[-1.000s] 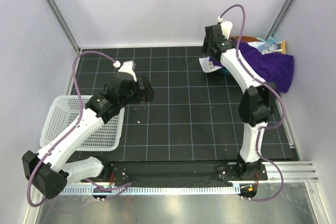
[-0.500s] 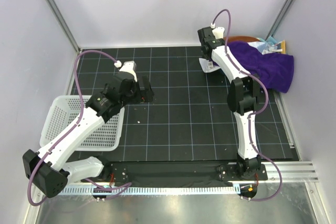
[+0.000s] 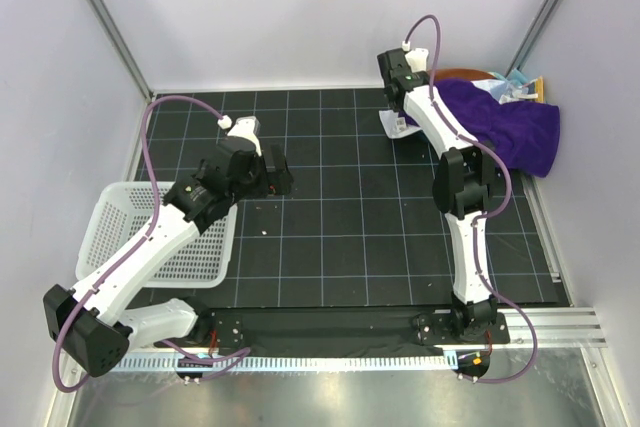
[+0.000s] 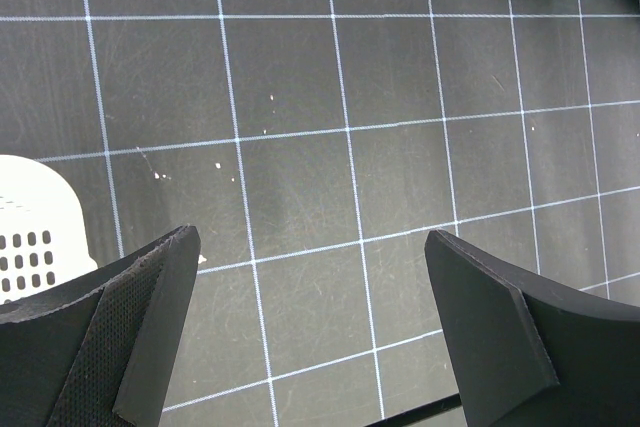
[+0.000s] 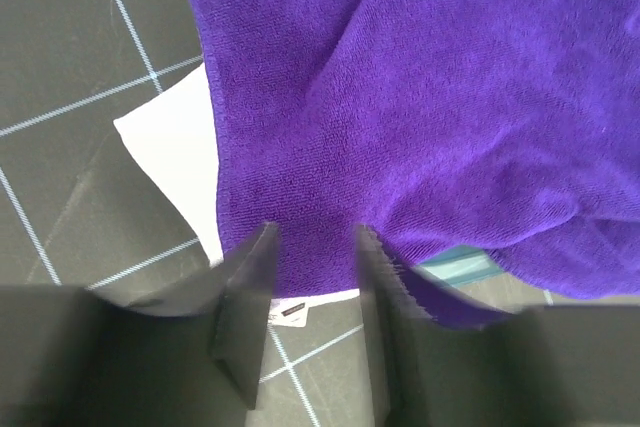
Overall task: Fold and stack the towels
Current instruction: Grab crumpled towel
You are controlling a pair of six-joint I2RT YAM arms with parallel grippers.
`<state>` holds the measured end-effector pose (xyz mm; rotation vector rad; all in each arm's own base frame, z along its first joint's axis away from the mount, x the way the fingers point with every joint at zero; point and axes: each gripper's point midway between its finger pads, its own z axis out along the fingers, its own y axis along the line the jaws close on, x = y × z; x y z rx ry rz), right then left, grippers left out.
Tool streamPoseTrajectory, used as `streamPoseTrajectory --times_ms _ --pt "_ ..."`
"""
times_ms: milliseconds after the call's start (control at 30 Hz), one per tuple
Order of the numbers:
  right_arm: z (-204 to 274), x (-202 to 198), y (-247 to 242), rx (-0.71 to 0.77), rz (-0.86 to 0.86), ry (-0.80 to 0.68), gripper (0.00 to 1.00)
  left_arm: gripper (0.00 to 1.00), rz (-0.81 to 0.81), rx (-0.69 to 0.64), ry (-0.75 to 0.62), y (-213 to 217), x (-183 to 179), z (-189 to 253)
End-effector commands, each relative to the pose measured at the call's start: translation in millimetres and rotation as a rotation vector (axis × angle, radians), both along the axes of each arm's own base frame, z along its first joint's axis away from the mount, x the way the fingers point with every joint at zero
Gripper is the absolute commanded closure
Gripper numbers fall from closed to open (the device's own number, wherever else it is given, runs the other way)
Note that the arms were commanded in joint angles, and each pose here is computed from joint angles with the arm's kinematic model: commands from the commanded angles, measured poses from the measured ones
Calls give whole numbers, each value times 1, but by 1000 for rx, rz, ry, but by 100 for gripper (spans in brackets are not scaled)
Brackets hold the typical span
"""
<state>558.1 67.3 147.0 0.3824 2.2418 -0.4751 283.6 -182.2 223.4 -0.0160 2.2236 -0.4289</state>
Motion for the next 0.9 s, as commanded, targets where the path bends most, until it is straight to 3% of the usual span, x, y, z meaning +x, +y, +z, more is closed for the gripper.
streamPoseTrajectory --times_ms 0,200,333,400,733,867 --pt "25 6 2 24 11 -54 53 0 -4 -8 -27 -2 2 11" --pt "22 4 3 27 29 -44 32 0 -5 -10 -26 -2 3 10" --pt "13 4 1 13 22 -29 30 0 -7 -10 -22 -3 3 8" --pt "9 5 2 16 18 -31 40 0 -6 -8 -21 -2 3 8" --pt "-8 10 -4 59 6 -5 60 0 -1 -2 -18 -1 2 5" --pt "0 10 -7 62 -2 -28 78 0 -1 -2 -20 -1 3 5"
